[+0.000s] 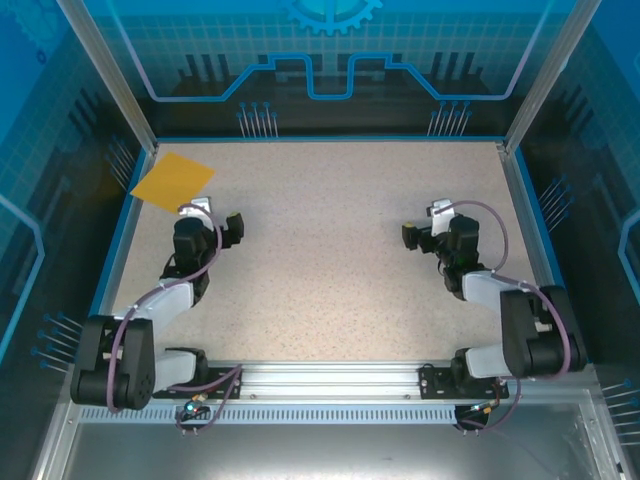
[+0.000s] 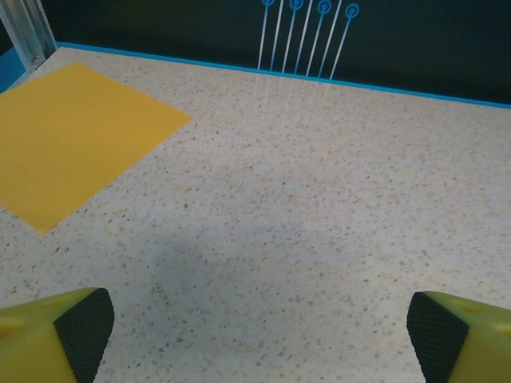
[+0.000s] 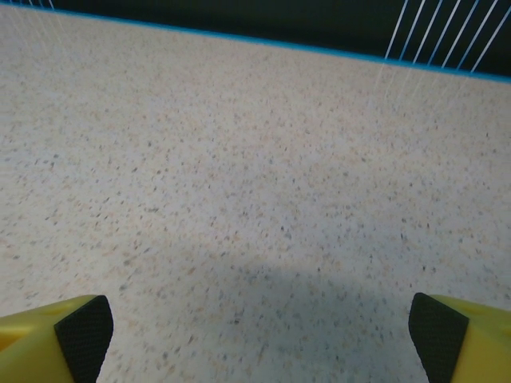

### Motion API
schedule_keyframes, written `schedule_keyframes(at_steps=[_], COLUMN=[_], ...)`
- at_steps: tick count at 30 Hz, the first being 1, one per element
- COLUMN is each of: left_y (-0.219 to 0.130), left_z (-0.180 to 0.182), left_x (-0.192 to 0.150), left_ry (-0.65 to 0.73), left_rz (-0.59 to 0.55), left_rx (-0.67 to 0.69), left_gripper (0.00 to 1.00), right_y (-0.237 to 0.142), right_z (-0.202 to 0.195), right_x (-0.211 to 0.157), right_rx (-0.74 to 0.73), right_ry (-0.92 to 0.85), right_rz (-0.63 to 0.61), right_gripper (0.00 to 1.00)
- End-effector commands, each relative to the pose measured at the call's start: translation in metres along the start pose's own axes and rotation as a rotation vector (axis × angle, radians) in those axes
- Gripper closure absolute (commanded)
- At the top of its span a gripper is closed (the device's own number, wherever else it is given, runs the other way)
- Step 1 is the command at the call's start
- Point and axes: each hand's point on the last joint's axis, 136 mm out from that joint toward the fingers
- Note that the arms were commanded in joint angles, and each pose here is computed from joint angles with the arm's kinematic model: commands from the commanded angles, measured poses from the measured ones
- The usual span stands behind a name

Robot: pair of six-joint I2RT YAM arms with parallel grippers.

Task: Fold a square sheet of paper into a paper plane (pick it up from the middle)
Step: Move the square sheet of paper to the center of the table.

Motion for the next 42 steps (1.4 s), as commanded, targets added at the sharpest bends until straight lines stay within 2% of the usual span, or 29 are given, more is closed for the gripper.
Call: schedule_keyframes(at_steps=[1, 6, 8, 12, 16, 19, 24, 33, 42], left_y=[-0.006, -0.003, 0.002, 0.018, 0.032, 0.037, 0.059, 0.091, 0.120], left_z=[-0.004, -0.011, -0.008, -0.010, -0.012, -0.011, 0.009, 0.036, 0.055], left_x=[0.017, 0.044, 0.049, 0.049, 0.051, 0.046, 0.031, 0.037, 0.016], left_ry=[-0.088, -0.192, -0.248, -0.344, -0.337, -0.360, -0.487, -0.466, -0.507], left_rz=[0.023, 0.095, 0.111, 0.147, 0.162, 0.201, 0.403, 0.523, 0.612], left_rx=[-0.024, -0.026, -0.002, -0.037, -0.057, -0.041, -0.029, 0.061, 0.100], left_gripper=[0.02, 0.02, 0.01, 0.02, 0.02, 0.01, 0.01, 0.01, 0.02], right_y=[-0.013, -0.037, -0.038, -0.044, -0.049, -0.049, -0.047, -0.036, -0.028], right_z=[0.000, 0.002, 0.018, 0.053, 0.072, 0.082, 0.104, 0.147, 0.191], right_x=[0.015, 0.036, 0.032, 0.037, 0.043, 0.042, 0.039, 0.025, 0.023], right_rx=[-0.018, -0.035, 0.063, 0.262, 0.351, 0.354, 0.400, 0.431, 0.497], right_ry=[0.051, 0.280, 0.308, 0.418, 0.471, 0.462, 0.455, 0.340, 0.268], right_rz=[0.123, 0.272, 0.322, 0.293, 0.269, 0.276, 0.306, 0.407, 0.467], right_gripper=[0.01, 0.01, 0.01, 0.01, 0.01, 0.01, 0.01, 0.01, 0.01])
Point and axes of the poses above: each hand's point on the last joint's axis, 136 mm out from that joint toward the fingers, its own y axis out along the fingers, its own z axis along the line the jaws close on, x = y × z, and after that the axes turned 2 degrees about y, right-handed
